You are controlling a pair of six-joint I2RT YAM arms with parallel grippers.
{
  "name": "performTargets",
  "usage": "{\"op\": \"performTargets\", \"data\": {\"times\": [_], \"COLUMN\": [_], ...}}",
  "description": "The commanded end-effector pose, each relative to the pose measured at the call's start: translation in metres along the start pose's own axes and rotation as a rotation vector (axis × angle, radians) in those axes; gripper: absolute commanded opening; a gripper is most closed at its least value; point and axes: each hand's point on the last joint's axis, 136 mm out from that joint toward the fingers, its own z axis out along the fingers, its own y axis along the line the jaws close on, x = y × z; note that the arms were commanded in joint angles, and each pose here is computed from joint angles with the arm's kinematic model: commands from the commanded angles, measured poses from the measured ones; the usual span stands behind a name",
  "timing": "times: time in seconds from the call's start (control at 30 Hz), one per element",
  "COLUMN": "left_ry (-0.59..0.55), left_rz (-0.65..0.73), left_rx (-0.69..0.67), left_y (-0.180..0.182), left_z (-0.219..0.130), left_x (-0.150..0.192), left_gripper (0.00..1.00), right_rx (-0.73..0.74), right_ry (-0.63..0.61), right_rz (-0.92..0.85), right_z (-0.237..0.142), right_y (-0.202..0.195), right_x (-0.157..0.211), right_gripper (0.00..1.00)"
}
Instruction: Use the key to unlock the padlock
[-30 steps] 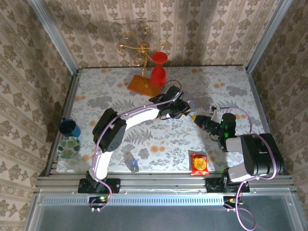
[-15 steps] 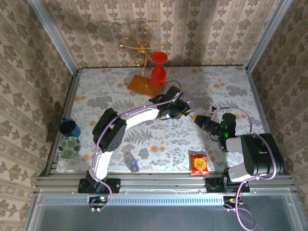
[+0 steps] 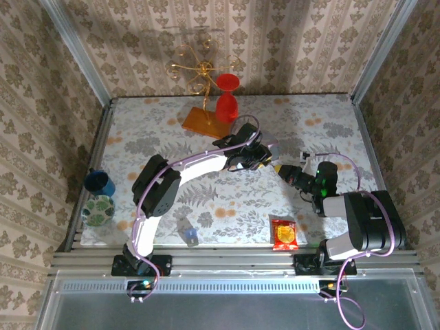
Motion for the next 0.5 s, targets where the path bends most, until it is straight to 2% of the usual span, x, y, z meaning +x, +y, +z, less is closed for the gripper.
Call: {"op": "performTargets", "data": {"times": [0.0,0.47], "left_ry": [-0.01,0.004], "left_rz": [0.033,0.028], "left_rx": [0.084,0.082], "left_y": [-0.0277,-0.0247], "left_z": [-0.0186,-0.0155], "left_x": [-0.0023,0.0], "left_gripper": [0.0,0.0], "right_rx": [0.01,-0.008], "right_ry": [-0.001,-0.012], "right_rz": [-0.018,-0.017], "right_z": [-0.0041,-0.002], "right_y": [-0.0021,0.0024], "right_x": [0.0032,-0.0012], "right_gripper": [0.0,0.0]}}
